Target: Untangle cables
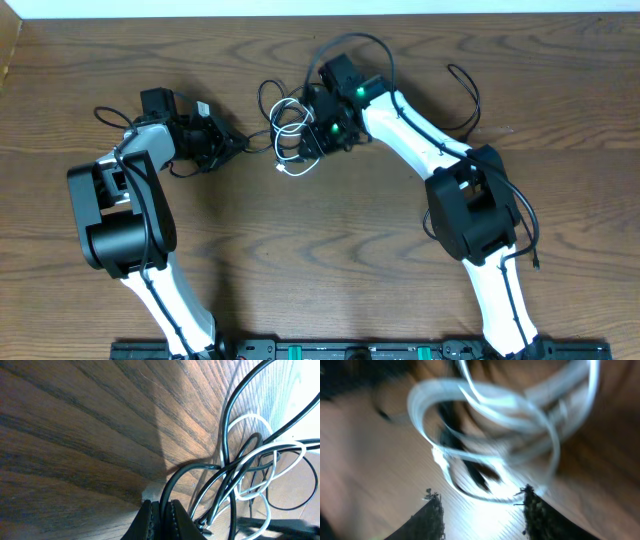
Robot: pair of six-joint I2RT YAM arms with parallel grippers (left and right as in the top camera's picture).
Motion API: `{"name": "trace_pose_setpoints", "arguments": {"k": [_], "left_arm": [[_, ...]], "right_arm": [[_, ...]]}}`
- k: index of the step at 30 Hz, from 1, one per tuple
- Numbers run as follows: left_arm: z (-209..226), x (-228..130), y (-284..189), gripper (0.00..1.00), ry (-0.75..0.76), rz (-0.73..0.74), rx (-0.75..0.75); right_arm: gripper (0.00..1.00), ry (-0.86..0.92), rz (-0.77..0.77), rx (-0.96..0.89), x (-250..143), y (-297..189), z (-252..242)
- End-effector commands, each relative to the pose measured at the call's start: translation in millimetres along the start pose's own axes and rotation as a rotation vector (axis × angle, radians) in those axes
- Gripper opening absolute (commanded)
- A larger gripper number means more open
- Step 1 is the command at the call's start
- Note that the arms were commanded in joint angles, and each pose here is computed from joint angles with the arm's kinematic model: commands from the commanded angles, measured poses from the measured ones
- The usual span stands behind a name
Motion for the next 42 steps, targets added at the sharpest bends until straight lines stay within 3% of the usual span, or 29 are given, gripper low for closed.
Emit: {"name": "trace_pose_setpoints", "arguments": {"k": [1,5,16,22,26,28,36,42], "left_arm": [[4.1,0.7,3.3,0.08,0.001,0.011,0.002],[4.1,0.7,3.3,0.08,0.001,0.011,0.002],[4.1,0.7,3.3,0.08,0.001,0.011,0.002],[4.1,0.7,3.3,0.08,0.001,0.011,0.002],[4.1,0.7,3.3,0.08,0.001,0.011,0.002],[4.1,0.7,3.3,0.08,0.001,0.011,0.002],[4.1,0.7,3.3,0.08,0.001,0.011,0.002],[4.1,0.7,3.3,0.08,0.001,0.011,0.002]], "right_arm": [[0.57,0.090,-0.116,0.060,28.2,-28.2,25.0],[0.57,0.253,-0.145,0.083,32.3,-8.8,20.2],[0.58,0.380,-0.175,0.106,36.7,38.5,11.3],[0.57,0.245,-0.262,0.060,49.8,40.0,8.4],[0.42,0.164,-0.305,0.236,64.2,30.3,31.7],[0.41,0.159,-0.324,0.244,68.8,25.0,34.9],[0.53,-0.037,-0.365,0.134,70.6,31.2,37.4],[0.61,-0.024,-0.341,-0.029,61.1,49.5,47.4]]}}
Point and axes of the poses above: each gripper's point midway between its finger pads, its own y axis out along the fingers, its own z axis along the line the jaws close on, x = y × z, the point moved 6 cm from there along -y, back along the fingers, and after that the axes turned 7 degrees about -y, right-handed, at the moved point
